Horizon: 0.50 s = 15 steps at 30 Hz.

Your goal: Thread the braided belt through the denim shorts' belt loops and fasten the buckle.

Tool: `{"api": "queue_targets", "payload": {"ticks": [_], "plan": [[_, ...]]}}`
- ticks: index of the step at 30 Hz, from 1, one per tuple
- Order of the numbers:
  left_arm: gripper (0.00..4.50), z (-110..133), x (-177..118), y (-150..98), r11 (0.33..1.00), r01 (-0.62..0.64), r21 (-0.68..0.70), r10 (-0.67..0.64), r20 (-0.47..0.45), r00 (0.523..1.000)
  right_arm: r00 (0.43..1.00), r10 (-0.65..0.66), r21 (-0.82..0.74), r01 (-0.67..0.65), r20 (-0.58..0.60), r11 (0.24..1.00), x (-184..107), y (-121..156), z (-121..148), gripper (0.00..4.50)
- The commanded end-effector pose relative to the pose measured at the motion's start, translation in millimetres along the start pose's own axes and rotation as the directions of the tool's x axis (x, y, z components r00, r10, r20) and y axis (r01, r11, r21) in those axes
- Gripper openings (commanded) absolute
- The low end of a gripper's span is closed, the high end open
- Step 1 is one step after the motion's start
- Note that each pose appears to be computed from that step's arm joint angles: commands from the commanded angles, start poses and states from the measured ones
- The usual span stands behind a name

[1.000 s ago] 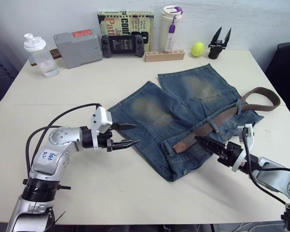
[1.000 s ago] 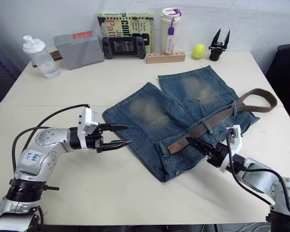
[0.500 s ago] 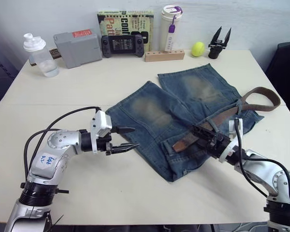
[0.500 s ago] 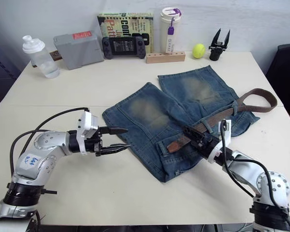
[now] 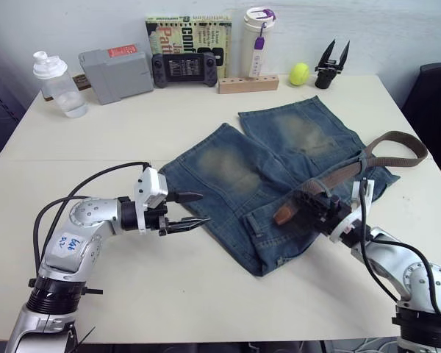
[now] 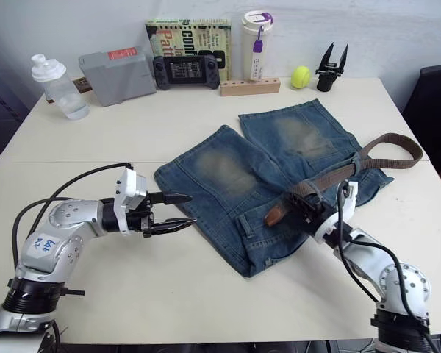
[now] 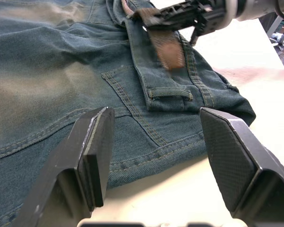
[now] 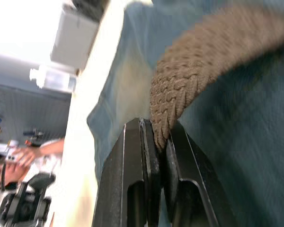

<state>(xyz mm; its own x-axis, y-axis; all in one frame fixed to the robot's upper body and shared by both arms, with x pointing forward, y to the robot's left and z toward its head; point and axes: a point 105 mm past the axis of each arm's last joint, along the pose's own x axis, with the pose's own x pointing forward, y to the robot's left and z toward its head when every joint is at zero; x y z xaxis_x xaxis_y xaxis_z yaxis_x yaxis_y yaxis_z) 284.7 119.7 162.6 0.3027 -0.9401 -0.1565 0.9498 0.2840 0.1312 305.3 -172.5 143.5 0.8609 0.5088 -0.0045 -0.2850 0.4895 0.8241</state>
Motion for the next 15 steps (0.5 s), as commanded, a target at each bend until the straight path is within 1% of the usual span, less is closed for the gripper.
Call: {"api": "queue_targets", "payload": {"ticks": [1,6,9,11,15], "plan": [[3.17,11.2,-0.7,-1.6,0.999,0.011,0.030,-0.012,0.029,0.999,0.998,0.046,-0.058,-0.044,0.038,0.997,4.6,12.8,-6.7,0.05],[3.17,10.4,-1.5,-2.5,1.000,0.011,0.026,-0.012,0.026,1.000,0.997,0.043,-0.027,-0.041,0.069,0.999,9.5,10.2,-31.3,0.05],[3.17,10.5,-1.4,-2.5,1.000,0.013,0.025,-0.013,0.025,1.000,0.998,0.034,-0.058,-0.031,0.050,0.998,10.0,7.9,-42.3,0.05],[3.17,11.2,-1.0,-1.9,1.000,0.015,0.025,-0.015,0.026,1.000,0.999,0.031,-0.049,-0.028,0.044,0.998,10.4,6.2,-48.0,0.05],[3.17,10.7,-0.9,-0.1,0.999,0.018,0.027,-0.018,0.021,1.000,0.995,0.092,0.020,-0.092,0.034,0.996,15.3,18.9,-58.4,0.05]]}}
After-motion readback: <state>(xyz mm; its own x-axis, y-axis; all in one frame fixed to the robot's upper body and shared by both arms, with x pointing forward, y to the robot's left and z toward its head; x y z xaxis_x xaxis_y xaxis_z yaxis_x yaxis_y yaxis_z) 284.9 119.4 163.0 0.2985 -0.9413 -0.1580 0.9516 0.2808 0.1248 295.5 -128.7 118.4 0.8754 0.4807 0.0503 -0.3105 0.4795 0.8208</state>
